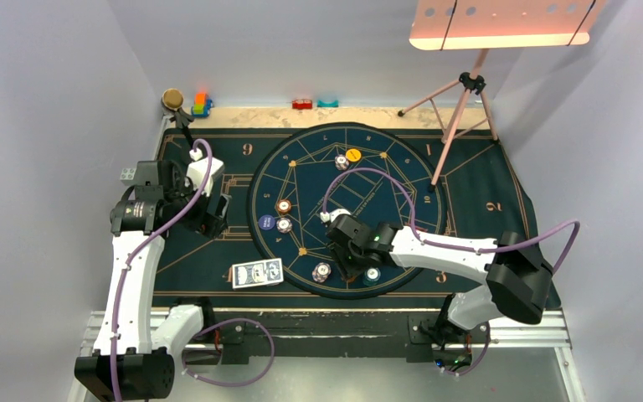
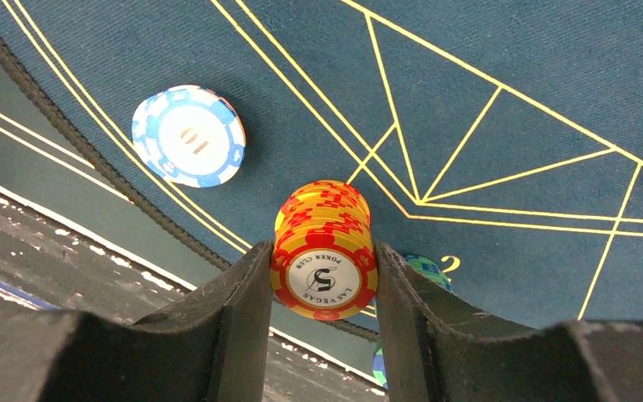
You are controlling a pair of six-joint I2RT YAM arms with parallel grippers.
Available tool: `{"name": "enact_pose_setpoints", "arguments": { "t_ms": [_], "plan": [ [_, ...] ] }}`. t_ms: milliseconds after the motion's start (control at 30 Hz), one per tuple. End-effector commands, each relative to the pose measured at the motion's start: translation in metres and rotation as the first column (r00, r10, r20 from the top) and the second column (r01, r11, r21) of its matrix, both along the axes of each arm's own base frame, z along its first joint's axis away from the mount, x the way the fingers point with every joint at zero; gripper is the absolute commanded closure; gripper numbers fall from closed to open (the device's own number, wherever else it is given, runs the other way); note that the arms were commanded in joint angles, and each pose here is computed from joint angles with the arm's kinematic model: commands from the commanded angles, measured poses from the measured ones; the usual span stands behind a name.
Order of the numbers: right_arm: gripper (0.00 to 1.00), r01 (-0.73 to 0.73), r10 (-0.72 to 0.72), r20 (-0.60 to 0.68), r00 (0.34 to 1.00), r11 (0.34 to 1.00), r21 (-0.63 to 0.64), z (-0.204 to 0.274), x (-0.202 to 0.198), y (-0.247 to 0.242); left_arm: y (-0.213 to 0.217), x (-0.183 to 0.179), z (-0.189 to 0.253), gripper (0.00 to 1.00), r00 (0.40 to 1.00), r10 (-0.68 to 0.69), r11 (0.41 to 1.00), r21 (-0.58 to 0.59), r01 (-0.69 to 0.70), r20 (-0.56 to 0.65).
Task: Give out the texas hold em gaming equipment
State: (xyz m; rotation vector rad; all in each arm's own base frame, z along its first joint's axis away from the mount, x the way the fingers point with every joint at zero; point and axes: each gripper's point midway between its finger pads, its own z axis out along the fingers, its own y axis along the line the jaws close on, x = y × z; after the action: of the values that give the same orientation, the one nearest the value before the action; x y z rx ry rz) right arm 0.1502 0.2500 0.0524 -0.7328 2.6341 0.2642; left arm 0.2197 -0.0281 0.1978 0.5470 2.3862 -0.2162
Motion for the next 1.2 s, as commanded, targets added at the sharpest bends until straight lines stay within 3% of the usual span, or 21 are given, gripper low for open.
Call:
{"name": "enact_pose_setpoints", "arguments": {
  "t_ms": [0,233,400,567,800,1167],
  "plan": [
    [0.71,0.01,-0.012,0.037,0.999,0.999,0.054,0.023,0.007,0.01,0.003,0.01,0.016,0.0,0.998,0.0,1.0,0.017,-0.001,0.063],
    [0.89,0.089,-0.099,0.082,0.992,0.989,0.121,0.054,0.037,0.008,0.003,0.01,0.016,0.0,0.998,-0.004,1.0,0.019,0.002,0.065],
    [0.98,0.205,-0.229,0.167,0.959,0.967,0.149,0.09,0.106,-0.011,0.004,0.009,0.016,0.0,0.998,-0.006,1.0,0.024,0.005,0.069],
    [1.0,0.364,-0.388,0.249,0.887,0.921,0.138,0.107,0.202,-0.044,0.005,0.01,0.014,0.0,0.998,-0.009,0.999,0.031,0.007,0.067],
    [1.0,0.485,-0.496,0.239,0.835,0.868,0.11,0.071,0.301,-0.053,0.006,0.01,0.011,0.0,0.998,-0.015,0.999,0.038,0.013,0.061],
    [0.93,0.522,-0.526,0.202,0.826,0.85,0.076,0.021,0.341,-0.048,0.008,0.012,0.009,0.0,0.998,-0.017,0.999,0.05,0.014,0.056]
  ]
}}
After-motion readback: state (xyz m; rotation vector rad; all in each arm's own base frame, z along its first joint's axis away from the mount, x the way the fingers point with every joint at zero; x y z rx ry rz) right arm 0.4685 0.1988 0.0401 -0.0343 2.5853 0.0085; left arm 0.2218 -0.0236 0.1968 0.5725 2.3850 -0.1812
